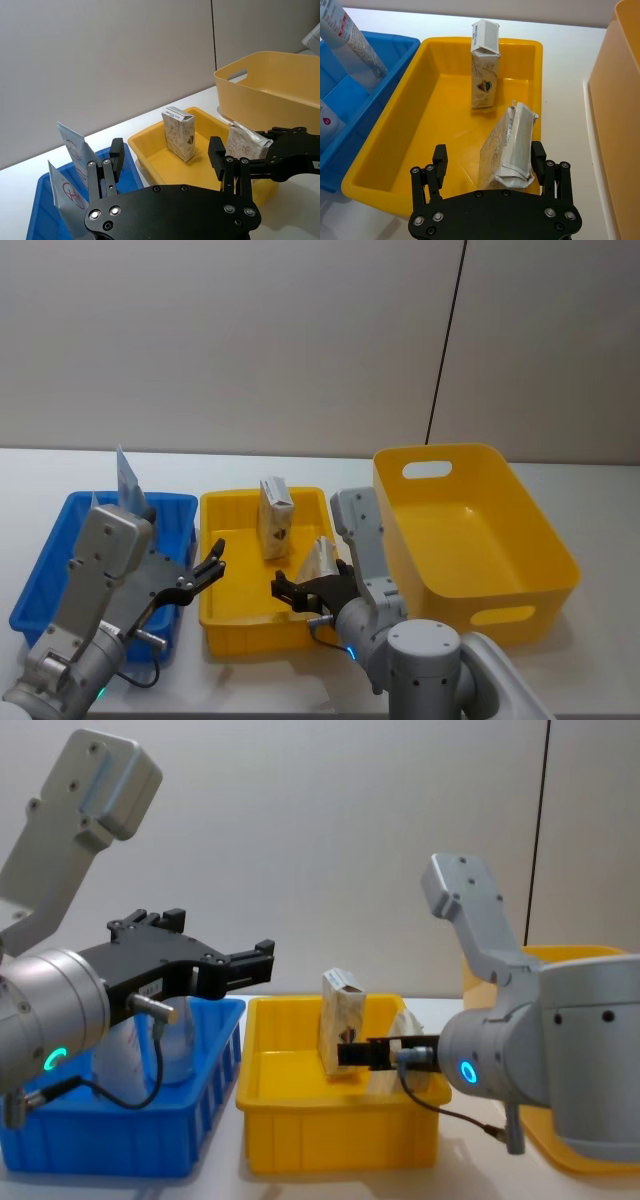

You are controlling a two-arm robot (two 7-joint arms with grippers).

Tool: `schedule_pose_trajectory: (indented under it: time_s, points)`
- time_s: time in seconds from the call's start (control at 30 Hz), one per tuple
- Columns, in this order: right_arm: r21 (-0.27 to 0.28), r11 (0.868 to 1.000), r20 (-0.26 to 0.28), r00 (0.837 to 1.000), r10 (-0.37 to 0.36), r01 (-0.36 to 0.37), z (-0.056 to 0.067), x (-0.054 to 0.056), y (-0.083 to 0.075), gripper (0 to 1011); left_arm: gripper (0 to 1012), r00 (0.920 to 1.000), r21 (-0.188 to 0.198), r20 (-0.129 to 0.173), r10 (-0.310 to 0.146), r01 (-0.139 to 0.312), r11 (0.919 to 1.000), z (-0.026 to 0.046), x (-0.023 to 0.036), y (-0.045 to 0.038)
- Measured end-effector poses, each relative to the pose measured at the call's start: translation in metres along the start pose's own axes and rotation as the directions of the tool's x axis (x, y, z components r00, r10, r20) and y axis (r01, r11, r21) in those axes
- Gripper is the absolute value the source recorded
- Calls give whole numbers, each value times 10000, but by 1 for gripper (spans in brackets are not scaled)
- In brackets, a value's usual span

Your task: Bimanual collaborative sorting of washing and personal care products

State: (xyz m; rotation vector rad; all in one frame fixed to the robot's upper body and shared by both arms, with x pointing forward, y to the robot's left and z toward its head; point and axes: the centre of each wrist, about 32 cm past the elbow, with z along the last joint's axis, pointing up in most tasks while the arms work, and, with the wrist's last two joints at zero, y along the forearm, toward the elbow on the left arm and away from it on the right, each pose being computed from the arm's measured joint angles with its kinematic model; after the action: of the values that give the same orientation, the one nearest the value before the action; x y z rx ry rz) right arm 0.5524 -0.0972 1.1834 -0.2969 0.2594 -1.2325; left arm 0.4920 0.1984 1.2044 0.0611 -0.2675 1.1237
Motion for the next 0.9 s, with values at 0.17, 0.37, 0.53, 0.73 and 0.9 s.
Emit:
schedule_pose_trajectory:
  time_s: [0.17,0.37,0.53,0.73,0.9]
  points:
    - [-95,9999,-30,10000,94,-94,-2,2,49,1003,1001,10000,0,0,0,0,10000,0,0,0]
    - [-172,9997,-68,9999,155,-156,0,8,96,1004,1001,10000,0,0,0,0,10000,0,0,0]
    - [-236,9995,-95,9998,186,-188,1,13,124,1003,1001,10000,1,0,0,0,10000,0,0,0]
    - [-303,9994,-113,9998,178,-182,5,25,151,906,1001,10000,0,1,0,0,10000,0,0,0]
    - [-373,9992,-108,9998,144,-148,14,32,170,734,1001,10000,0,0,0,0,10000,0,0,0]
